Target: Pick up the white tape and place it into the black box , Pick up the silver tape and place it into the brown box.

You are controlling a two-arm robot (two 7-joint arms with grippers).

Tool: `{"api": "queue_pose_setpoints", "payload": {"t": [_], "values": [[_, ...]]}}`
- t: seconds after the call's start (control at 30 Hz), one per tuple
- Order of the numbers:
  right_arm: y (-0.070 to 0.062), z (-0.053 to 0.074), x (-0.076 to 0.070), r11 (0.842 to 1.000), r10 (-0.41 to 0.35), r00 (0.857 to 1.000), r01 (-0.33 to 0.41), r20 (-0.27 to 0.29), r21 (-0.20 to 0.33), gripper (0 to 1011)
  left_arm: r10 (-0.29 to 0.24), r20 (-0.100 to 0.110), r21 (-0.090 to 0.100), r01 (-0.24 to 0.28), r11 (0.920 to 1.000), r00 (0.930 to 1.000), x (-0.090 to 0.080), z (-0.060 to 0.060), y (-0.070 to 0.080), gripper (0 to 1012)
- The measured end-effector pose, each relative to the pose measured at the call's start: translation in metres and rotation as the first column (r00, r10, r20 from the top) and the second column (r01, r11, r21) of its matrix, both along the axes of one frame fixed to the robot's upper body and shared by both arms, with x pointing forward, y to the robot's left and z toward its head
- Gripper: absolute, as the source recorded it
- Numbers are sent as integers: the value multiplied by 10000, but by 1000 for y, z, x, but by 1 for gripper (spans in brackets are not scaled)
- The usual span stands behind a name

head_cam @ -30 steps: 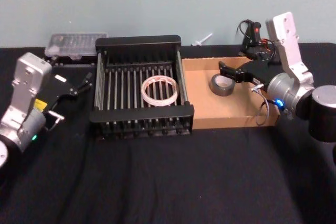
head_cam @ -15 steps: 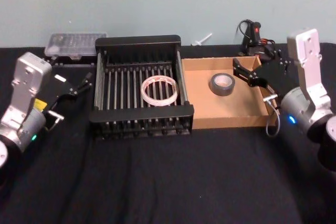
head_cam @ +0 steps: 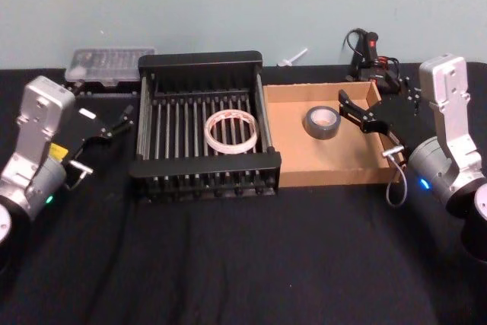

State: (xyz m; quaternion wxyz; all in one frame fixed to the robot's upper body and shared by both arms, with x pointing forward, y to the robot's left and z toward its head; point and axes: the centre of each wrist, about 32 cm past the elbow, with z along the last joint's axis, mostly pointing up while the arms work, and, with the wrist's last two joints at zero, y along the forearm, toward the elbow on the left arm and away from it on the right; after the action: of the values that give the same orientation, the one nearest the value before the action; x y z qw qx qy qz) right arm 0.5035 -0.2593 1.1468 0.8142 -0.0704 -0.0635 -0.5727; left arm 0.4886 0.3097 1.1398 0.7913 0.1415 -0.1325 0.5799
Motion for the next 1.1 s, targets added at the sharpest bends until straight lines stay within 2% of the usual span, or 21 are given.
{"api": "queue_pose_setpoints", "payload": {"t": [1.1], "values": [[0,1,1,10000,16,10000,-16,-66,-7,1002,0,-1,0,0,10000,10000,0,0,0,1001]]}}
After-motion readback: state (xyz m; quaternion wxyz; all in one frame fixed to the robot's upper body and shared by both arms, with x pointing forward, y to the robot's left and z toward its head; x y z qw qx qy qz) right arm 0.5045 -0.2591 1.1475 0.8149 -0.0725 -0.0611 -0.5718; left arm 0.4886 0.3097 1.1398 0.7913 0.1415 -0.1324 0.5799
